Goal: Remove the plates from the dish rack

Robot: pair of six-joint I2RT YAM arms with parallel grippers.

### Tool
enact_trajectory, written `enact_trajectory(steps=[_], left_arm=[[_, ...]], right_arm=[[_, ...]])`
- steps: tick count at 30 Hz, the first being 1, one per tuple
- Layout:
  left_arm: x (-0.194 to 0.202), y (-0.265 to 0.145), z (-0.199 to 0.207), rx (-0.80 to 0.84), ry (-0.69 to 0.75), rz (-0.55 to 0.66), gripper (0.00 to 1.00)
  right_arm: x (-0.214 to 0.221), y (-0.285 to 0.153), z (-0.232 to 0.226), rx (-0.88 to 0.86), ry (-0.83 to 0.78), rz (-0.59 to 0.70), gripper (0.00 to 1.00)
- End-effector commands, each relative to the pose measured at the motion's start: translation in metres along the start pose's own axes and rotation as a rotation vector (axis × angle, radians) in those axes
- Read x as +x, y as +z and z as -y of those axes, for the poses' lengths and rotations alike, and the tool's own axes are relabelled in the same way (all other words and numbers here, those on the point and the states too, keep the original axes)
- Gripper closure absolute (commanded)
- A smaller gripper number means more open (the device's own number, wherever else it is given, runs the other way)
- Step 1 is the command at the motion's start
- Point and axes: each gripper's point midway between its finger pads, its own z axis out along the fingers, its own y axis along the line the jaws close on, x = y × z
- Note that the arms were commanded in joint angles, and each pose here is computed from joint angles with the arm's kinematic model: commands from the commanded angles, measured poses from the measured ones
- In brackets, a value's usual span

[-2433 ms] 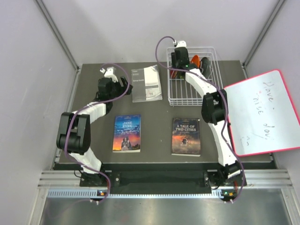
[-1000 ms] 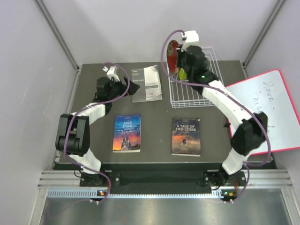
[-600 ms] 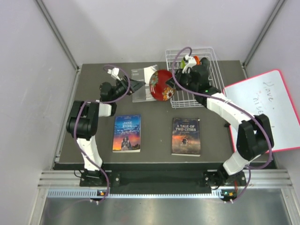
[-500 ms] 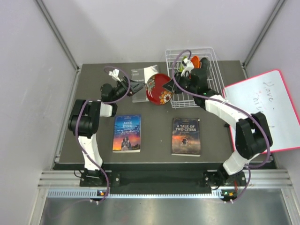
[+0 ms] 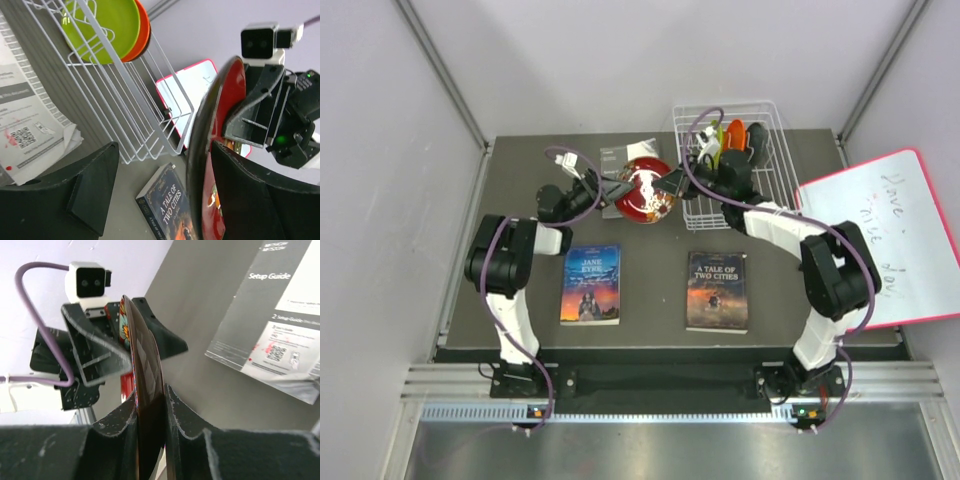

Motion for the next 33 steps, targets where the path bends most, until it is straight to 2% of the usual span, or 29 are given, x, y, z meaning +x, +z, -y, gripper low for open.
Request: enact_trajectory(steps=[1,2,4,5,8,10,11,13,14,17,23,30,33], left_arm=[[-0.005,0.003,0.036,0.064,0.177,0.014,0.25],[-0.002,0.003,0.035,0.057,0.187,0.002,0.42],[-0.001,0.004,0.034,0.039,0.212,0.005,0.53],[0.000,0.003,0.032,0.023,0.208,0.004,0.75],[-0.003,0.002,0.029,-0.016,0.230,0.017,1.00],[-0.006,0.004,0.034,-0.021,0.267,0.018,1.00],[-0.006,0.004,0.033,-0.029,0.275,0.017,1.00],[-0.009,0.001,0.028,-0.080,0.296,0.037,1.00],[-0.012,0.000,0.025,-0.107,0.306,0.046,1.00],[-0.026,-0.011,0.005,-0.263,0.331,0.079,1.00],[-0.072,-0.052,-0.030,-0.447,0.307,0.159,1.00],[-0.141,-0.122,-0.078,-0.602,0.259,0.302,1.00],[-0.154,-0.141,-0.096,-0.643,0.237,0.315,1.00]], right_arm=[[-0.046,0.007,-0.055,-0.173,-0.091,0.107,1.00],[-0.046,0.008,-0.058,-0.186,-0.089,0.102,1.00],[-0.044,0.011,-0.055,-0.185,-0.082,0.092,1.00],[-0.043,0.011,-0.055,-0.186,-0.083,0.091,1.00],[-0.041,0.013,-0.053,-0.183,-0.079,0.085,0.99],[-0.039,0.014,-0.051,-0.185,-0.076,0.076,0.96],[-0.038,0.015,-0.051,-0.189,-0.075,0.073,0.89],[-0.038,0.016,-0.050,-0.189,-0.069,0.070,0.70],[-0.039,0.016,-0.048,-0.175,-0.071,0.070,0.57],[-0.049,0.011,-0.030,-0.102,-0.086,0.100,0.35],[-0.080,-0.021,0.016,0.084,-0.113,0.165,0.30],[-0.103,-0.046,0.030,0.178,-0.166,0.196,0.29],[-0.112,-0.051,0.033,0.201,-0.180,0.208,0.29]])
